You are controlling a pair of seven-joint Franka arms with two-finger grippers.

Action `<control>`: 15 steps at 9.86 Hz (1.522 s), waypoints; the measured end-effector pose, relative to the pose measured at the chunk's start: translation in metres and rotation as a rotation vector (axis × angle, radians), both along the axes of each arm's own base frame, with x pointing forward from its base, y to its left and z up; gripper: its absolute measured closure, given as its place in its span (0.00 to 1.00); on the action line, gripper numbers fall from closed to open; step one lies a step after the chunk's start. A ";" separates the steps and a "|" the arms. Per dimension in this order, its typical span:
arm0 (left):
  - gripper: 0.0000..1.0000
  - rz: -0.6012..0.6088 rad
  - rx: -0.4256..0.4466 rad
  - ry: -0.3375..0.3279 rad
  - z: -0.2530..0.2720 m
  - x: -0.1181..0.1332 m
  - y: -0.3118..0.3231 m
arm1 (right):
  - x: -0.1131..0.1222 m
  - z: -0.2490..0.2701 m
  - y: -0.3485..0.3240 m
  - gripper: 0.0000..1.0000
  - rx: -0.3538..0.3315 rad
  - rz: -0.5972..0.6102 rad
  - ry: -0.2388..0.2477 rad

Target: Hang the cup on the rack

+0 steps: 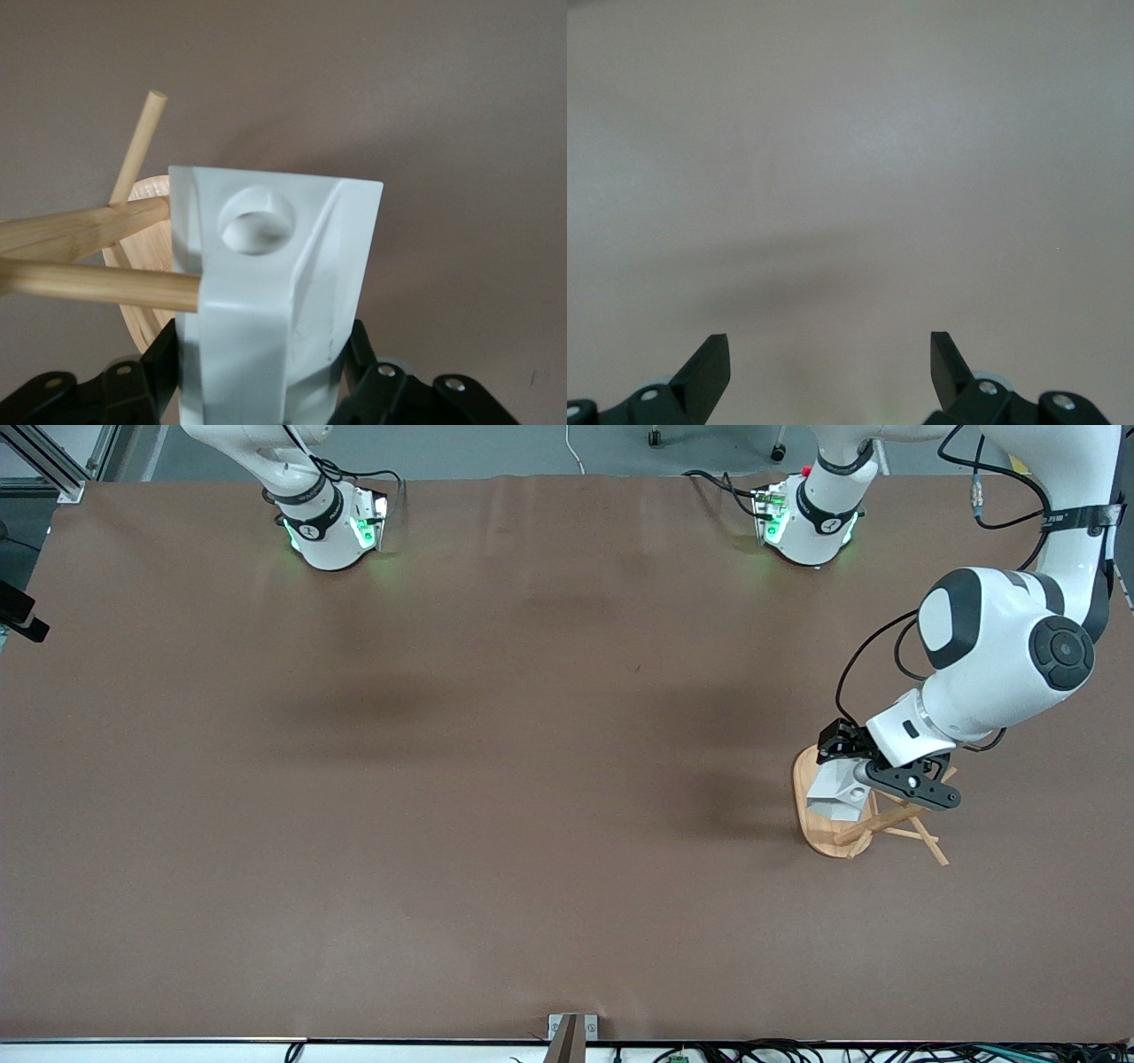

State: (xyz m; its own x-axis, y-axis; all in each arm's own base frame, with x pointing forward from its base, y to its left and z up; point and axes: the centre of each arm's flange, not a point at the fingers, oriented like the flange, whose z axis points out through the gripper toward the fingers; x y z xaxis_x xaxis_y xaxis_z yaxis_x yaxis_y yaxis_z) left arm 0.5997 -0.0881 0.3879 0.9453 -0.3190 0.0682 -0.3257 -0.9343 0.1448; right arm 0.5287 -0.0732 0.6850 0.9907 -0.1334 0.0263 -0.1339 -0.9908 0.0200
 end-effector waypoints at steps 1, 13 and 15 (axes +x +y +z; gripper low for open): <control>0.25 0.005 0.001 -0.001 0.000 0.001 0.003 | 0.000 0.000 0.000 0.00 0.000 0.000 0.000; 0.00 0.168 -0.024 -0.020 0.025 0.008 0.033 | 0.000 0.000 0.000 0.00 0.000 0.000 0.000; 0.00 0.241 -0.038 0.021 0.065 0.003 0.041 | 0.000 0.000 0.000 0.00 0.000 0.000 0.000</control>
